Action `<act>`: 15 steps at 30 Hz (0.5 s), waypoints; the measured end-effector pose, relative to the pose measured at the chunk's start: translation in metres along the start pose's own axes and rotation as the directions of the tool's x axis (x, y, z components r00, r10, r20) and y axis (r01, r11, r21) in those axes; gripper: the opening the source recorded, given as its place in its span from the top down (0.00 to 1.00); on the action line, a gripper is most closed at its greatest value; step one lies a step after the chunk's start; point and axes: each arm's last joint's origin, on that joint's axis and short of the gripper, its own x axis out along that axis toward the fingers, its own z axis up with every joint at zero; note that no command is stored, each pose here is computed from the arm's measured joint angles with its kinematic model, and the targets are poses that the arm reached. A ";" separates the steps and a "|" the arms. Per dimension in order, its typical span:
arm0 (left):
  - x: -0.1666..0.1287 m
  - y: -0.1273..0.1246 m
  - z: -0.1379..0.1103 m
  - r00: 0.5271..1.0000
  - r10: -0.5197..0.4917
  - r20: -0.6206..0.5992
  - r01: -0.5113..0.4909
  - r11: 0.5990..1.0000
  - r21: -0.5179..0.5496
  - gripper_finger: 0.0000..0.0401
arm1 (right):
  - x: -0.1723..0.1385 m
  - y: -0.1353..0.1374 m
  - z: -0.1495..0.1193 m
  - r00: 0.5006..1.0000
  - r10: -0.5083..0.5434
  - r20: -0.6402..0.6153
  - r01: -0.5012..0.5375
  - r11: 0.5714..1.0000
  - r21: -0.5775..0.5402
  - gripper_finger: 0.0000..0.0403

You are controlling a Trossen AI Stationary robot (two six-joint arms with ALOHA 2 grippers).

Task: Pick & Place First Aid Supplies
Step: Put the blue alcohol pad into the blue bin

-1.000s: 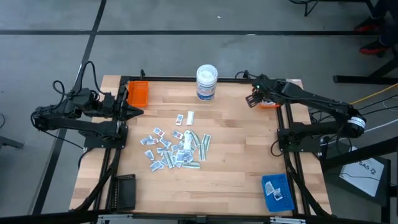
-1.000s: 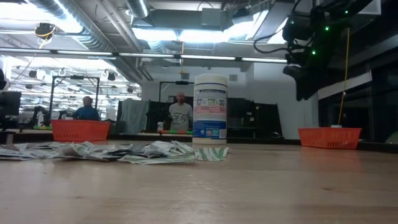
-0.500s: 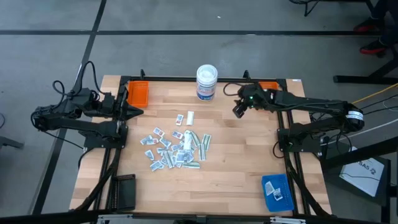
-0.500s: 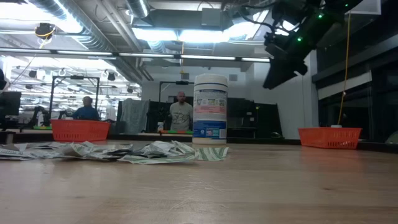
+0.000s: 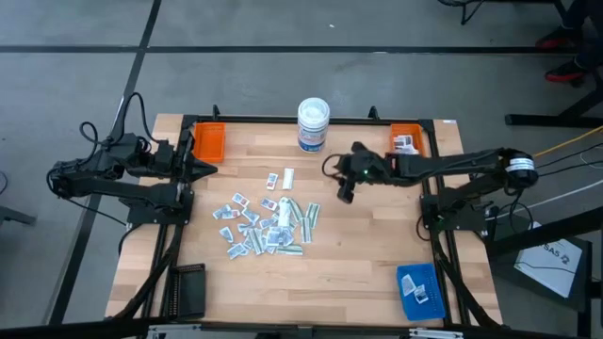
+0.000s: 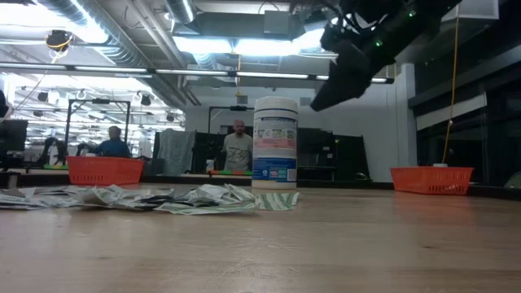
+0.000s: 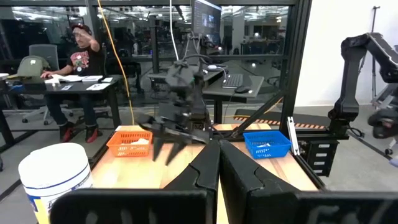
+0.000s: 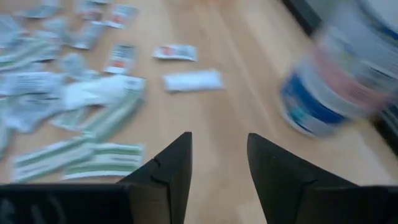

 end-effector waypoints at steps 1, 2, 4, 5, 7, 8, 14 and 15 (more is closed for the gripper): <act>0.000 0.000 0.000 1.000 0.000 0.000 0.000 1.000 0.000 0.99 | 0.002 0.005 0.001 1.000 0.026 0.015 -0.026 1.000 -0.015 0.62; 0.000 0.000 0.000 1.000 0.000 0.000 0.000 1.000 0.000 0.99 | 0.004 0.010 0.002 0.998 0.051 0.029 -0.050 0.998 -0.033 0.62; 0.000 0.000 0.000 1.000 0.001 0.000 -0.001 1.000 0.000 0.99 | 0.008 0.019 0.002 0.995 0.091 0.048 -0.087 0.994 -0.070 0.62; 0.000 0.000 0.000 1.000 0.000 0.000 0.000 1.000 0.000 0.99 | 0.011 0.024 0.002 0.993 0.105 0.057 -0.099 0.991 -0.086 0.62; 0.000 0.000 0.000 1.000 0.000 0.000 0.000 1.000 0.000 0.99 | 0.016 0.033 0.001 0.990 0.128 0.065 -0.120 0.986 -0.117 0.62; 0.000 0.000 0.000 1.000 0.000 0.000 0.000 1.000 0.000 0.99 | 0.019 0.038 0.000 0.988 0.140 0.068 -0.130 0.983 -0.129 0.62; 0.000 0.000 0.000 1.000 0.000 0.000 0.000 1.000 0.000 0.99 | 0.031 0.065 -0.005 0.975 0.202 0.094 -0.180 0.963 -0.201 0.62; 0.000 0.000 0.000 1.000 0.000 0.000 0.000 1.000 0.000 0.99 | 0.033 0.069 -0.006 0.973 0.211 0.096 -0.186 0.958 -0.218 0.62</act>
